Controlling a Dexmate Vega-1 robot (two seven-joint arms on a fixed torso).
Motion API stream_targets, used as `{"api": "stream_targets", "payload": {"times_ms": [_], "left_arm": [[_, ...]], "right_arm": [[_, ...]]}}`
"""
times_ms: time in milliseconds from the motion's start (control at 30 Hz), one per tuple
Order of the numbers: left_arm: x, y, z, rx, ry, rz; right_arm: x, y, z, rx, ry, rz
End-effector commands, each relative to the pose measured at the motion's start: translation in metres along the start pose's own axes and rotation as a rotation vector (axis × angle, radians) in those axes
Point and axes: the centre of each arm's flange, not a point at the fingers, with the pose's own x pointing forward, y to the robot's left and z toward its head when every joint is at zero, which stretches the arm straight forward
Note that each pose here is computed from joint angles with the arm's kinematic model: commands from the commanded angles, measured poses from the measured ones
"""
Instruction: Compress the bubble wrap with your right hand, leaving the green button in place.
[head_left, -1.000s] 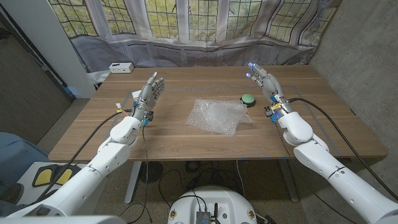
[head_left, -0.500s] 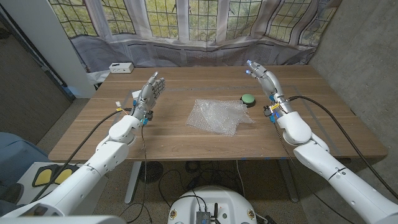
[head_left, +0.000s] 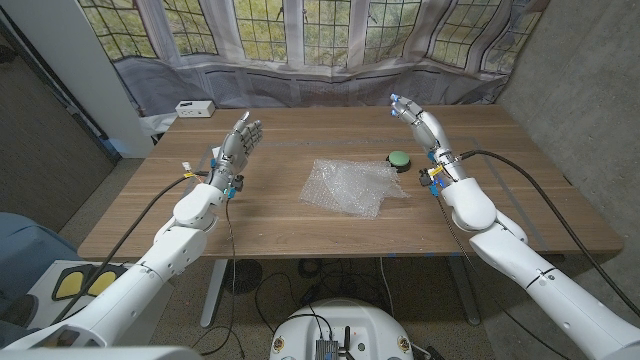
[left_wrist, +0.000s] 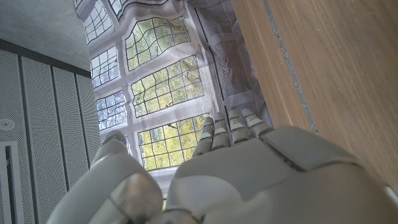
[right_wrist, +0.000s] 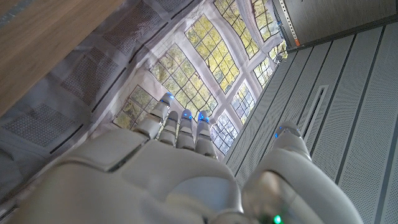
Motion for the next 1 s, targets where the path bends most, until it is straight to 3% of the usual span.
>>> {"api": "stream_targets", "payload": {"times_ms": [33,800,1000], "left_arm": [[0.001,0.001,0.001,0.001,-0.021,0.001],[0.007,-0.01,0.002,0.001,-0.023,-0.014],[0.007,-0.012,0.004,0.002,-0.03,-0.014]], "right_arm": [[0.002,0.007,0.011,-0.105,-0.021,0.009],[0.002,0.021,0.021,-0.285,-0.037,0.049],[0.004,0.029,0.026,-0.38,-0.042,0.068]]}}
